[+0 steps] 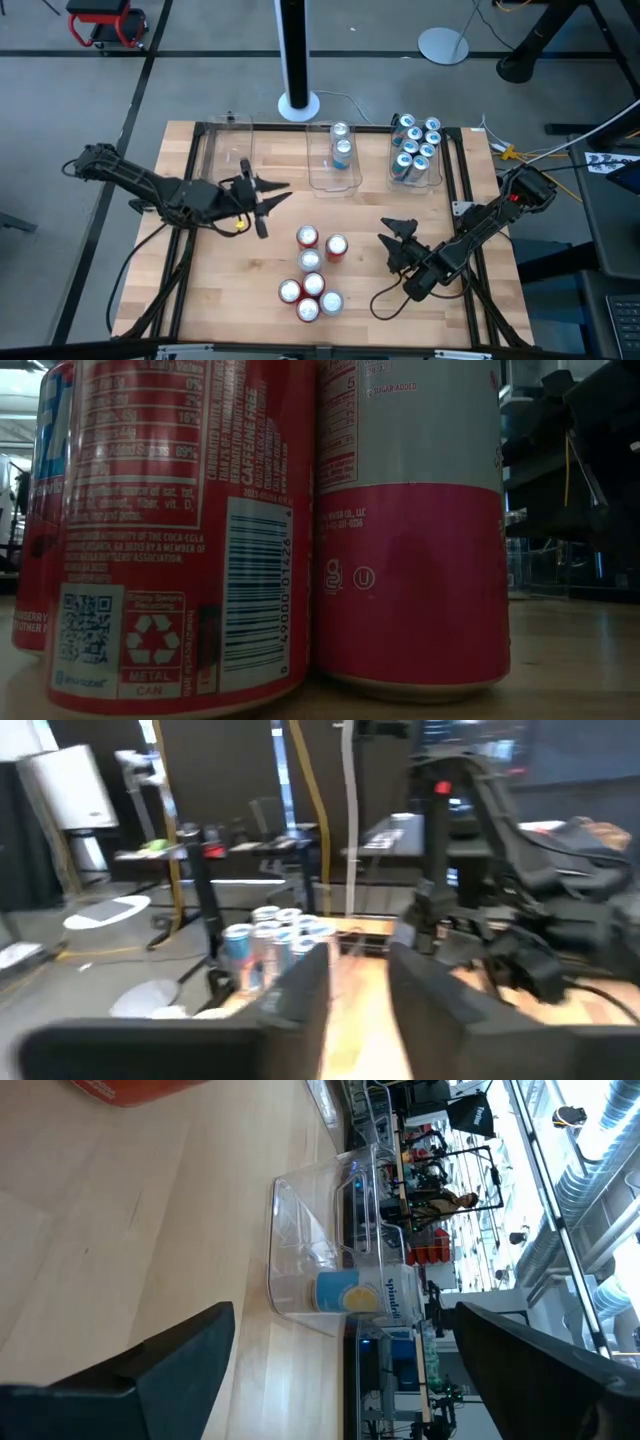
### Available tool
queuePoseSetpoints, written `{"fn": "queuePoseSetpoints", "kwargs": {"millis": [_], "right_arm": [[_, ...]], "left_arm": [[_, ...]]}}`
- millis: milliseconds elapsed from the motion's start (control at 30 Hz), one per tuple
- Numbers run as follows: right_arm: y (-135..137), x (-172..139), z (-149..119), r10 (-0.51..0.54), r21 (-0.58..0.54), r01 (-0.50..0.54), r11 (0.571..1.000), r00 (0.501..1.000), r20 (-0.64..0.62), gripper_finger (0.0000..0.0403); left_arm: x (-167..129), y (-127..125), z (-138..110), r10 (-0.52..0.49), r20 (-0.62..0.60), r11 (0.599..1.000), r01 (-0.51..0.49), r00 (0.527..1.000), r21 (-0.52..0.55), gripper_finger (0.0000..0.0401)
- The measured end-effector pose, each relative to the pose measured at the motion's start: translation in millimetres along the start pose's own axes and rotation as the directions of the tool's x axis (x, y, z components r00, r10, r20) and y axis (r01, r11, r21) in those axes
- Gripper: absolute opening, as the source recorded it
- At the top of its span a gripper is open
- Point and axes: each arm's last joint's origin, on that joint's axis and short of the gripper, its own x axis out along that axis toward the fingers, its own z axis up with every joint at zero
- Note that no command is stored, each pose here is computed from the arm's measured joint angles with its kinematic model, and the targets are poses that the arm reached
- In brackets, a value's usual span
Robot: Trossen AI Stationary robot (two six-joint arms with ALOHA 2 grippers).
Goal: Sort soda cans
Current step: Put the white yellow soda can into the center transparent bin
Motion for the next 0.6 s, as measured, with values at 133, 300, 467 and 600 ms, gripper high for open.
{"fn": "queuePoseSetpoints", "kwargs": {"millis": [133, 300, 467, 600], "right_arm": [[0, 0, 0, 0.000, 0.000, 0.000, 1.000, 1.000, 0.000, 0.0374], [0, 0, 0, 0.000, 0.000, 0.000, 1.000, 1.000, 0.000, 0.0374], [0, 0, 0, 0.000, 0.000, 0.000, 1.000, 1.000, 0.000, 0.0374], [0, 0, 0, 0.000, 0.000, 0.000, 1.000, 1.000, 0.000, 0.0374]], "left_arm": [[-1, -1, 0, -0.025, 0.000, 1.000, 0.025, 1.000, 0.000, 0.0024], [1, 3, -2, -0.007, -0.018, 1.000, 0.007, 1.000, -0.016, 0.0007], [4, 8, -8, 0.020, -0.069, 0.999, -0.022, 0.997, -0.028, 0.0025], [4, 8, -8, 0.020, -0.065, 0.999, -0.023, 0.998, -0.038, 0.0047]]}}
